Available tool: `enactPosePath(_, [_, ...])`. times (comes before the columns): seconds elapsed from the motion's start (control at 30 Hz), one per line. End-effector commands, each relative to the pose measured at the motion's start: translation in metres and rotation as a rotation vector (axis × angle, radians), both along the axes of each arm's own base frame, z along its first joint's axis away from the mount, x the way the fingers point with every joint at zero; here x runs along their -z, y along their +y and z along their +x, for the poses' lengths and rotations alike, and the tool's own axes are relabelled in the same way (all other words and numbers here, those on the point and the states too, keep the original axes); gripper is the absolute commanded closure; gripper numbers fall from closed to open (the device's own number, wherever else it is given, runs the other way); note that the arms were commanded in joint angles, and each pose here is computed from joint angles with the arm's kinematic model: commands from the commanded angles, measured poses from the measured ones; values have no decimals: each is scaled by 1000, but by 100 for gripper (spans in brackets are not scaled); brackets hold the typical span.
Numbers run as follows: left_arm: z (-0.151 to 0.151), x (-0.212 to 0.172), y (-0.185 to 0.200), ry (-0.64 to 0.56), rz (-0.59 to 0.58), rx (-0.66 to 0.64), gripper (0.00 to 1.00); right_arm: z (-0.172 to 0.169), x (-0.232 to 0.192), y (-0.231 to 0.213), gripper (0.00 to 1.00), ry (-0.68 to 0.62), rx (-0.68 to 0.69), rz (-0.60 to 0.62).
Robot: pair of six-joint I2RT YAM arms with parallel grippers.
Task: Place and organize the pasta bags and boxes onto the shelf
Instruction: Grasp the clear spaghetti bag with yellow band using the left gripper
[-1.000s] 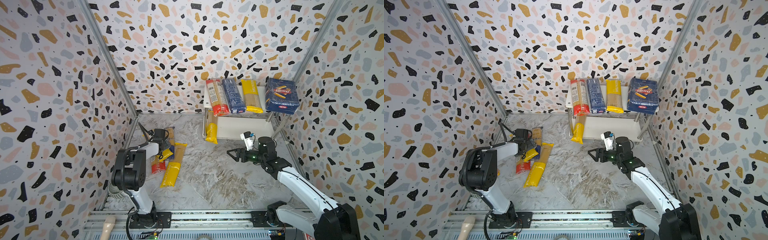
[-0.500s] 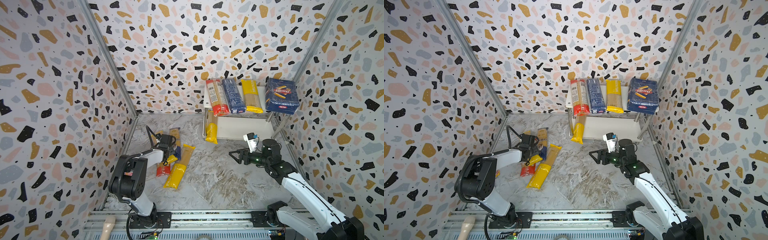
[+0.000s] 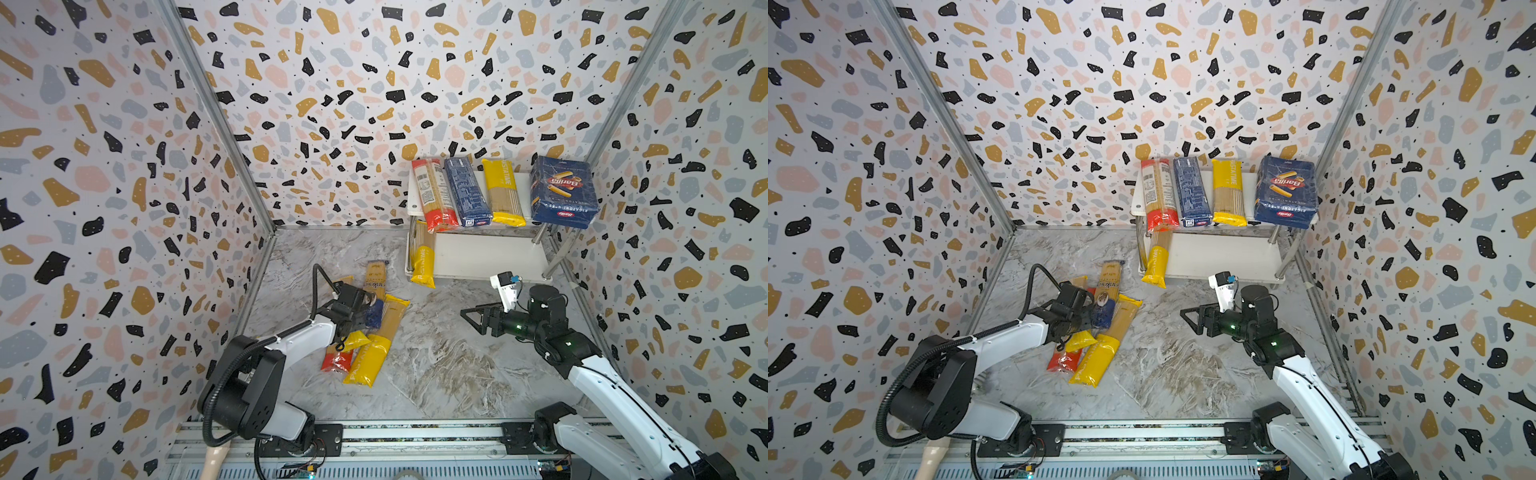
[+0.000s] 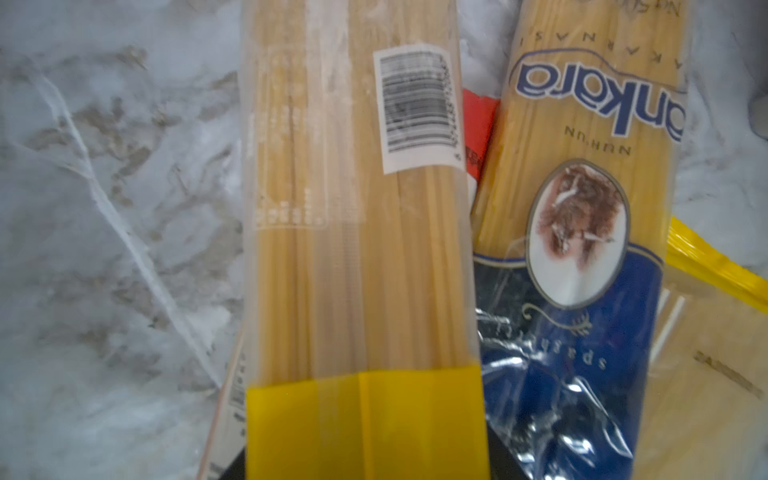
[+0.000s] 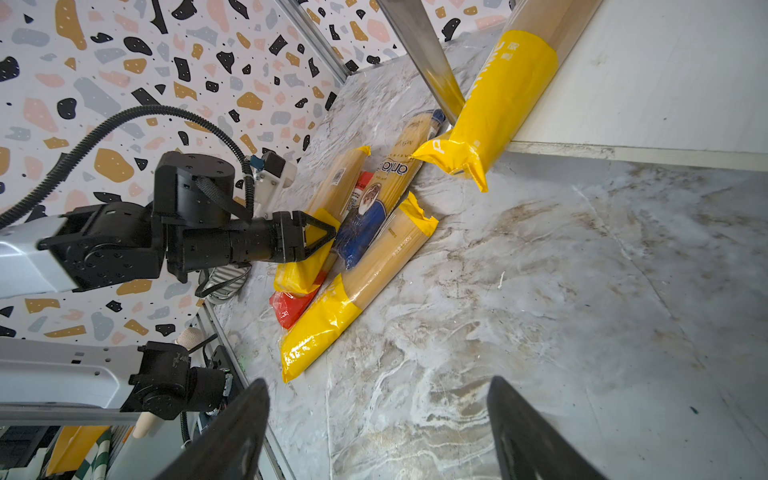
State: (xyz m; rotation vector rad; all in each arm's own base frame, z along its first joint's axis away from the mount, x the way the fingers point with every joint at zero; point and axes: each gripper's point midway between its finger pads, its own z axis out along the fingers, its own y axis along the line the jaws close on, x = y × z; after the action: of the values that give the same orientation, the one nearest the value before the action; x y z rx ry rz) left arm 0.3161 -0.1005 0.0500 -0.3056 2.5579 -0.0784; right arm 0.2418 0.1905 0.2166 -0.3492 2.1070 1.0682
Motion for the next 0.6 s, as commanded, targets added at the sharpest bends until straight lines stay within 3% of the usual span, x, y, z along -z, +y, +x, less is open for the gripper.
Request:
enactPosePath(0.0, [-12,-11,-10,21,-33,63,94,-5,-3,1,18,-2,-8,9])
enactPosePath(0.07, [-12,-18,-12,12,-39,83,100,-4,-2,1,18,0,-6,10])
enactPosePath(0.57, [-22,-74,-38,-97,-177,243,100,3,5,4,18,24,-1,6])
